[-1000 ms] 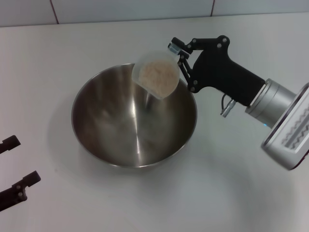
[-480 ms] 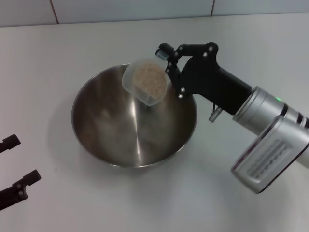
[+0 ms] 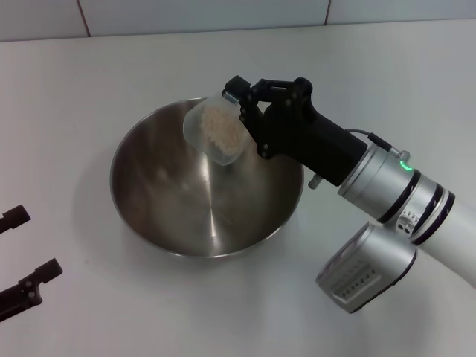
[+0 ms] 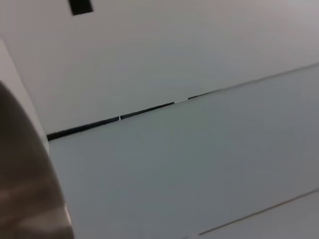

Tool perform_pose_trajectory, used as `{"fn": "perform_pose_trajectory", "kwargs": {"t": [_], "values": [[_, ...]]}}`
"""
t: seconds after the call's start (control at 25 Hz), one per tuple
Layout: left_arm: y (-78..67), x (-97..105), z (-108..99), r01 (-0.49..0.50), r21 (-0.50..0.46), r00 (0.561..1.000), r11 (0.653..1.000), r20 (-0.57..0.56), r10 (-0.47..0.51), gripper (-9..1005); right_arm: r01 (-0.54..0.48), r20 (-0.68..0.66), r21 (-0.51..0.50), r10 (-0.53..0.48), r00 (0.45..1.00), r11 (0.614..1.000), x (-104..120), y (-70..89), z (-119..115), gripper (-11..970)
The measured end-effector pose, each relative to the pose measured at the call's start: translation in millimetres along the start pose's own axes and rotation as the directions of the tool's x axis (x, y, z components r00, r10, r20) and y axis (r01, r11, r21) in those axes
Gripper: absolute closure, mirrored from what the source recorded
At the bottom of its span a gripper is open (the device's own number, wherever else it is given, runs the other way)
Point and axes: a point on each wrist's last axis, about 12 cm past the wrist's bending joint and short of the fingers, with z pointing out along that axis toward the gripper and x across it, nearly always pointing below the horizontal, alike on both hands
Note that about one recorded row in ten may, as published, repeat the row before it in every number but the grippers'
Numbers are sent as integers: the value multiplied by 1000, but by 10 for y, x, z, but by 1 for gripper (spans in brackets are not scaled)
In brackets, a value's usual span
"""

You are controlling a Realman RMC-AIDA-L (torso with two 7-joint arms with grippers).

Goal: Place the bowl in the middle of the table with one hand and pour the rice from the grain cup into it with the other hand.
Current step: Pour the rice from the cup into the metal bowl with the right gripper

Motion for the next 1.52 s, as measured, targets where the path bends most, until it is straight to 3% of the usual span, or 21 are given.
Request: {"fn": "perform_pose_trajectory", "kwargs": {"t": [0.44,1.52], "values": [[3,7,-8,3,-18,1000,1000,3,-3,205,276,4,-26,-276,961,961,-49,57,-1,942],[-43,31,0,16,-25,1000,1000,8,-16,205,589,65,14,-588,806,808,-116,53,10,941]]}}
